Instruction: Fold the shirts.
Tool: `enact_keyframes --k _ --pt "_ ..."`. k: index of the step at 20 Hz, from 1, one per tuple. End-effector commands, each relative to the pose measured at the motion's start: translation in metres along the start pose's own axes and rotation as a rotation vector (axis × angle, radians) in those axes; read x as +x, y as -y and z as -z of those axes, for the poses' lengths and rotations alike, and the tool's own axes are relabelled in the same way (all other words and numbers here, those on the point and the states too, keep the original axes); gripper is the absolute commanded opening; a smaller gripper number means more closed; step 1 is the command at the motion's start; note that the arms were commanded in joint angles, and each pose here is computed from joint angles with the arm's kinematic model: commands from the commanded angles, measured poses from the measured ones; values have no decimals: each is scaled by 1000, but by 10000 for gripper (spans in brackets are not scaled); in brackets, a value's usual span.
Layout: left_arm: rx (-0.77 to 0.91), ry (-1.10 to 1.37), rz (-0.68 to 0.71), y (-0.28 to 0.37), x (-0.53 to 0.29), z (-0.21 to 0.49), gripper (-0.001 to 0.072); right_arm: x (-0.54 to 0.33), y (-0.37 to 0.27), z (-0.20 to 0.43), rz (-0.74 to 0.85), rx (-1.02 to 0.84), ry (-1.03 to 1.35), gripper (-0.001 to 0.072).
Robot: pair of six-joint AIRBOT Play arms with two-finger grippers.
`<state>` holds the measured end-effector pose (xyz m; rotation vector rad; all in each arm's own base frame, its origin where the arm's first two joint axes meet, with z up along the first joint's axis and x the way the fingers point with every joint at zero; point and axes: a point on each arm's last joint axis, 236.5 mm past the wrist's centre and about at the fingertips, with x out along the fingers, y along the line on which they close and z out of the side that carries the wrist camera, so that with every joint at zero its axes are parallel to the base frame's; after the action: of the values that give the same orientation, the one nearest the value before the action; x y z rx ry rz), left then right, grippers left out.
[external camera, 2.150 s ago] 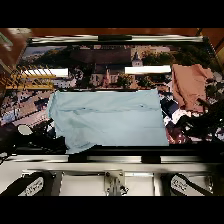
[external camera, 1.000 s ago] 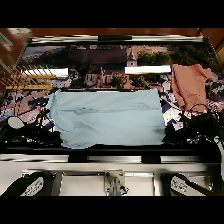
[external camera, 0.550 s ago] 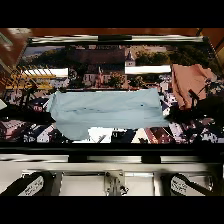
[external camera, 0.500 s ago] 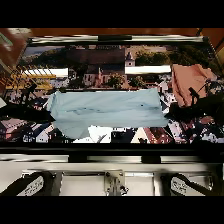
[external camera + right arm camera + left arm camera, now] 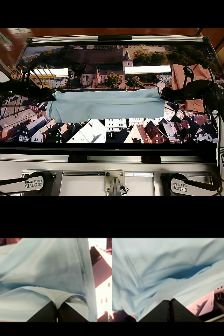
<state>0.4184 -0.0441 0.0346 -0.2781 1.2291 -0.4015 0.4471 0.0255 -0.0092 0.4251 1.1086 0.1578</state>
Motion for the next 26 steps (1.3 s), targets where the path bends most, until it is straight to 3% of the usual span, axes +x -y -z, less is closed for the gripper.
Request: enact_keyframes --k 1,6,12,13,14,15,16,17,19,20,22,26 --pt "-11 10 -1 -16 11 -27 28 10 -7 -33 -6 2 80 49" --pt "-153 8 80 -45 33 -33 29 37 -15 -51 -28 42 127 49" --pt "-183 51 80 -52 75 -49 33 74 -9 -44 -8 46 111 53" --pt "-182 50 83 -49 80 -50 55 77 -7 -43 -6 45 106 101" --pt "-177 44 85 -47 83 -49 153 77 -6 -41 -3 41 100 317" --pt "-177 43 85 -46 83 -49 327 76 -6 -39 -2 33 89 513" --pt "-176 40 88 -46 81 -48 495 72 -3 -36 7 5 74 519" --pt "-176 31 93 -45 77 -46 526 65 0 -33 25 -34 56 520" --pt "-178 8 106 -44 69 -41 526 50 19 -28 101 -104 25 526" --pt "-180 -3 113 -44 65 -37 526 44 35 -24 152 -106 2 615" --pt "-180 -32 128 -41 57 -30 525 40 61 -13 193 -15 -46 630" --pt "-160 -57 144 -29 52 -24 525 63 55 5 65 160 -116 630"
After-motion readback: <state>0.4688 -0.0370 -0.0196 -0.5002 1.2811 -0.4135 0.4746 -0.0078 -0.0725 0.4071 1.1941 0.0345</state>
